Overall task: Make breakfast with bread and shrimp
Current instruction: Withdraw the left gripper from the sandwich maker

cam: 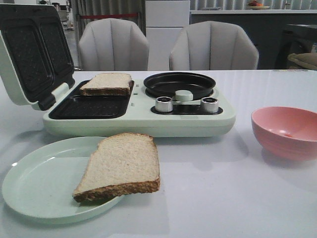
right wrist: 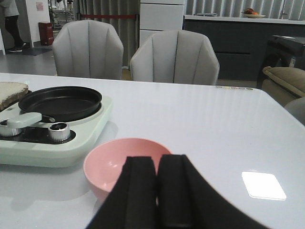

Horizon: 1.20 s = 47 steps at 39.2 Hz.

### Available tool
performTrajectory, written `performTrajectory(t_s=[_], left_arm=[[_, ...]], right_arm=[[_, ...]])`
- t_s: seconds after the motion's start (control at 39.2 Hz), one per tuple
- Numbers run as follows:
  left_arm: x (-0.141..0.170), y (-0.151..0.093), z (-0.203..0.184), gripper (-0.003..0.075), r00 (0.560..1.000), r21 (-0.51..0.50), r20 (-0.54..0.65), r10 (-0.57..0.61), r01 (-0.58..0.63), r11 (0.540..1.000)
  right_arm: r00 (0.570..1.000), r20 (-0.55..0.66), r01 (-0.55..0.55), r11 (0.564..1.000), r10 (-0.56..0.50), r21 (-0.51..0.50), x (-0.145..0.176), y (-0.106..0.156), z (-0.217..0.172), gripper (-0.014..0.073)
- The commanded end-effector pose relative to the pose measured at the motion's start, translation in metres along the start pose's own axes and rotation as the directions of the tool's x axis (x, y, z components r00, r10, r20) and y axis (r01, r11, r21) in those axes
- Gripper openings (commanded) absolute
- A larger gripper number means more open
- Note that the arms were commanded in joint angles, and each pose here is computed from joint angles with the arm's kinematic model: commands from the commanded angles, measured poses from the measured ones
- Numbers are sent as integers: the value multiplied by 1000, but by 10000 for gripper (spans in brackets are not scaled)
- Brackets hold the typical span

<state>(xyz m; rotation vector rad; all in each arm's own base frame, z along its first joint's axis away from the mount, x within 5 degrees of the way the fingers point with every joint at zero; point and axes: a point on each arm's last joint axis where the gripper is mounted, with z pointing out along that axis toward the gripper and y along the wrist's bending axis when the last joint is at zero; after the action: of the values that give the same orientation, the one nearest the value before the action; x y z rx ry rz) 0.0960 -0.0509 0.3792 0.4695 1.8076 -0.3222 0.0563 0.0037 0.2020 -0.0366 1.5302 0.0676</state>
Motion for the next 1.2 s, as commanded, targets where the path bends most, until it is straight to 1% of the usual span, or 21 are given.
performTrajectory(t_s=[0.0,0.28,0.43,0.51,0.59,0.66,0.77,0.84,0.92,1.0,1.1,1.17], left_arm=[[4,-1,-19,532,991,6,132,-21,21,1000],[56,-2,-63,532,963,6,268,-21,20,1000],[78,-2,-75,532,947,20,320,-21,16,1000],[88,-3,-75,532,945,37,327,-22,11,999],[95,-3,-75,532,943,45,332,-23,8,999],[96,-3,-73,532,945,47,328,-23,7,999],[95,-3,-73,532,942,47,334,-23,7,999],[95,-3,-73,532,942,47,334,-23,7,999],[95,-3,-73,532,942,47,334,-23,7,999],[95,-3,-73,532,942,47,334,-23,7,999],[95,-3,-73,532,942,47,334,-23,7,999],[95,-3,-73,532,942,47,334,-23,7,999]], right_arm=[[993,115,19,1000,-18,-2,-14,1,-2,153],[993,115,19,1000,-18,-2,-14,1,-2,153],[993,115,19,1000,-18,-2,-14,1,-2,153],[993,120,19,1000,-18,-3,-14,1,-2,153],[992,128,19,1000,-18,-3,-15,1,-2,153],[986,165,18,1000,-17,-5,-18,1,-3,153],[967,254,-6,1000,9,-11,-32,1,-5,153],[964,266,-18,1000,21,-12,-46,1,-7,153],[978,205,-19,1000,20,-8,-63,1,-7,153],[996,83,-20,1000,20,-1,-80,1,-2,153],[998,-58,-36,999,36,3,-96,2,6,153],[994,-105,-34,999,35,6,-98,2,11,153]])
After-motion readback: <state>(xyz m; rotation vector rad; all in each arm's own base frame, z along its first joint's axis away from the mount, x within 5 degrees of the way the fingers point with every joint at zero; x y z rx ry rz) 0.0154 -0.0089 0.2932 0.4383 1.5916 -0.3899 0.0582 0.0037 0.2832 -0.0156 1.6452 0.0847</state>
